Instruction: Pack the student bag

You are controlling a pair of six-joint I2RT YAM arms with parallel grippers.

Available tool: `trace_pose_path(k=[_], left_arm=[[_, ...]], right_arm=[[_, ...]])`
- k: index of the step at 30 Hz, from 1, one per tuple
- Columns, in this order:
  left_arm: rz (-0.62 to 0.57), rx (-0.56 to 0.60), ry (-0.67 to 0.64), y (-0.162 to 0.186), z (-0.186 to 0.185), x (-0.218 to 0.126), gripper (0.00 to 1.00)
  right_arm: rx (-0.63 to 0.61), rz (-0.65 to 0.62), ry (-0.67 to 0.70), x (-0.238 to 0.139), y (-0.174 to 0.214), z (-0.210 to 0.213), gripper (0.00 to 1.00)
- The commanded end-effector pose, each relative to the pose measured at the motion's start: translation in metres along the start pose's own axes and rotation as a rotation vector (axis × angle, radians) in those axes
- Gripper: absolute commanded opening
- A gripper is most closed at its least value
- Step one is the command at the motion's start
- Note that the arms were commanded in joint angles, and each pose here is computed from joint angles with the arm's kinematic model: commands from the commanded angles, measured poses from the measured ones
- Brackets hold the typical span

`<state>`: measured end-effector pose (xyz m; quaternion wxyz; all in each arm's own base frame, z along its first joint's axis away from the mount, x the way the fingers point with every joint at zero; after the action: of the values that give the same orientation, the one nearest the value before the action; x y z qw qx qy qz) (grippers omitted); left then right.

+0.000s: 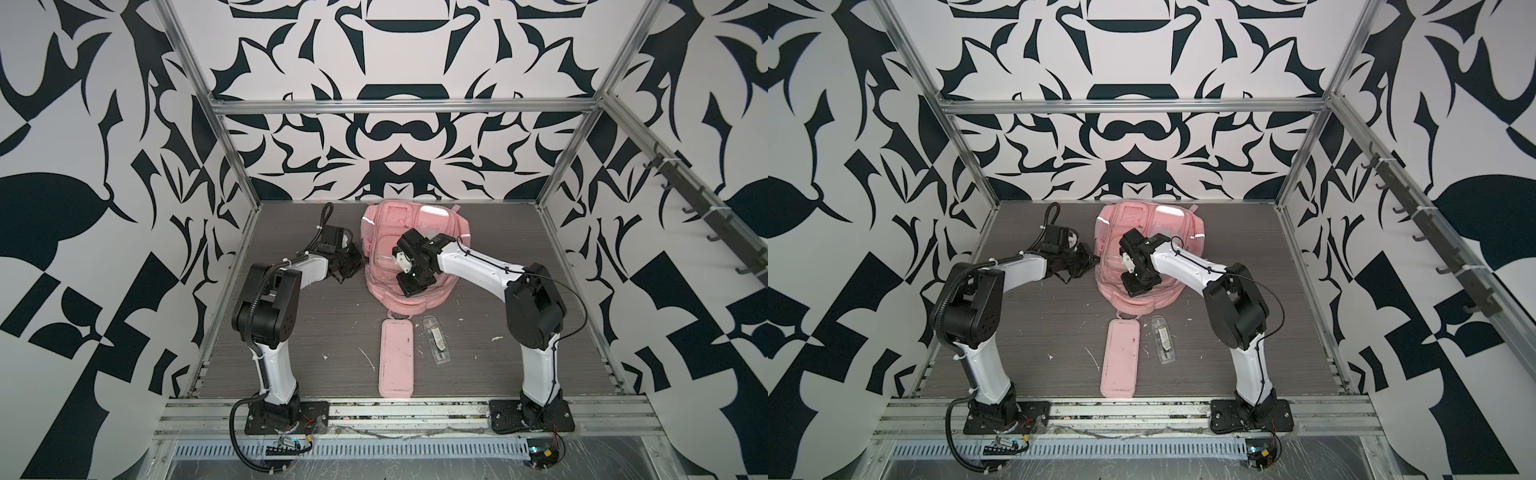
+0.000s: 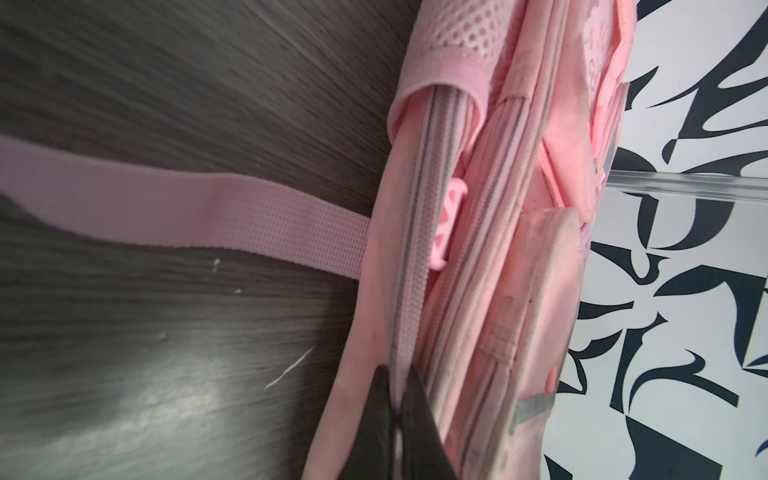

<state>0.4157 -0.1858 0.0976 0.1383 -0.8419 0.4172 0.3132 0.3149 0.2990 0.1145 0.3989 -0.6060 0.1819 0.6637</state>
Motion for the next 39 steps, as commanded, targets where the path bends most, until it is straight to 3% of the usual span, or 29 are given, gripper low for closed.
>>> trace_pose_path(k=[1, 7, 16, 23, 27, 31, 35, 39], left_arm=[[0.054, 0.031, 0.088, 0.010, -0.024, 0.003, 0.02], [0.056, 0.029, 0.088, 0.011, -0.024, 0.004, 0.02], [0.021, -0.020, 0.079, 0.003, -0.009, -0.002, 0.03], [0.072, -0.005, 0.080, 0.025, -0.012, 0.016, 0.15], [0.068, 0.022, 0.093, 0.024, -0.022, 0.016, 0.24], [0.033, 0.120, 0.052, 0.016, -0.043, 0.003, 0.35], [0.021, 0.182, 0.075, 0.011, -0.067, 0.000, 0.37], [0.081, 0.200, 0.082, 0.013, -0.080, 0.016, 0.37]], right_arm=[[-0.072, -0.126, -0.127, -0.017, -0.036, 0.036, 0.00], [-0.076, -0.156, -0.096, -0.019, -0.049, 0.031, 0.00], [0.072, -0.218, -0.001, -0.058, -0.045, -0.045, 0.00], [0.185, -0.226, 0.141, -0.080, -0.024, -0.096, 0.00], [0.199, -0.185, 0.140, -0.076, -0.014, -0.096, 0.00], [0.203, -0.161, 0.138, -0.067, 0.000, -0.092, 0.00], [0.209, -0.141, 0.136, -0.059, 0.011, -0.092, 0.00], [0.207, -0.139, 0.135, -0.057, 0.012, -0.092, 0.00]])
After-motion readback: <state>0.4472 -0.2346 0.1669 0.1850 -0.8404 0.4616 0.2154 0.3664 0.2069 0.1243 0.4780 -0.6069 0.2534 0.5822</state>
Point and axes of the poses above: each gripper's point midway between its finger pads, its own x axis out along the fingers, its own z axis along the line the jaws close on, y = z × x, the point moved 4 cm from there along -x, back along the fingers, and after that the axes turned 12 degrees about -x, right-handed, at the moved point
